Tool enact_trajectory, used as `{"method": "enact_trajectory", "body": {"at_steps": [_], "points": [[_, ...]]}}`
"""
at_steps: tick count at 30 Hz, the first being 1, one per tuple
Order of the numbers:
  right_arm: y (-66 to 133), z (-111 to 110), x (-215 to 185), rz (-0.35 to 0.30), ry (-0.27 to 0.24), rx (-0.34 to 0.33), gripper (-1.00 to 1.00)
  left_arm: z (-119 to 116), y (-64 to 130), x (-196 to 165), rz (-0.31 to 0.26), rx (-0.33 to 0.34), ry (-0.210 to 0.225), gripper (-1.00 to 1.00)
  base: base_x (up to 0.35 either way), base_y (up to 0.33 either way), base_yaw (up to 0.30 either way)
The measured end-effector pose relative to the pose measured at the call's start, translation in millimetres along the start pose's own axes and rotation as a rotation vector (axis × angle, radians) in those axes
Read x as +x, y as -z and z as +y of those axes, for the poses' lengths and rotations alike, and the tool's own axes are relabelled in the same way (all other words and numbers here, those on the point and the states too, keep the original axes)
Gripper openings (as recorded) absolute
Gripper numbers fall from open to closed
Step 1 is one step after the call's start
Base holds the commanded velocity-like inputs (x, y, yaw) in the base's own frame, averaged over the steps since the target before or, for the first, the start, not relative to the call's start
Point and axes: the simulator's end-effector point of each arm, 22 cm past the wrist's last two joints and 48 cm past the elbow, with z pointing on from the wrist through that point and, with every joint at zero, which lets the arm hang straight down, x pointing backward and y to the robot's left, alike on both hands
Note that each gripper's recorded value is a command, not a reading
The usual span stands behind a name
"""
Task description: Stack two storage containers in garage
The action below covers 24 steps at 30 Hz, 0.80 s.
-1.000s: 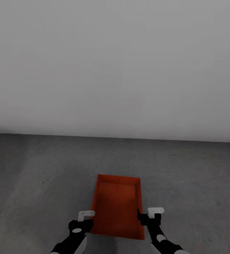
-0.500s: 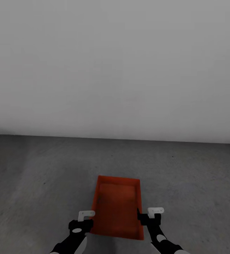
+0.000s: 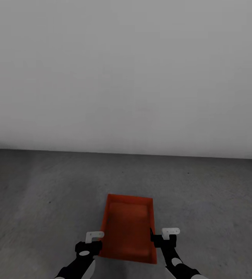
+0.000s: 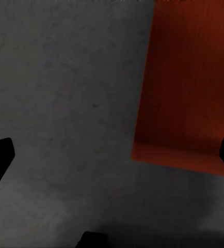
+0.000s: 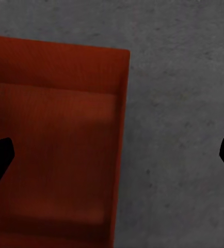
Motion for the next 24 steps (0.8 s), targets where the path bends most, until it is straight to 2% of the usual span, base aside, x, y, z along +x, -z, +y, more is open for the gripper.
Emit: {"method": "enact_trajectory", "body": {"at_steps": [24], "points": [[28.2, -1.2, -28.0, -0.008, -0.001, 0.000, 1.00, 5.3, 35.2, -15.1, 0.001, 0.000, 0.000, 1.00, 0.000, 0.000, 0.000]]}}
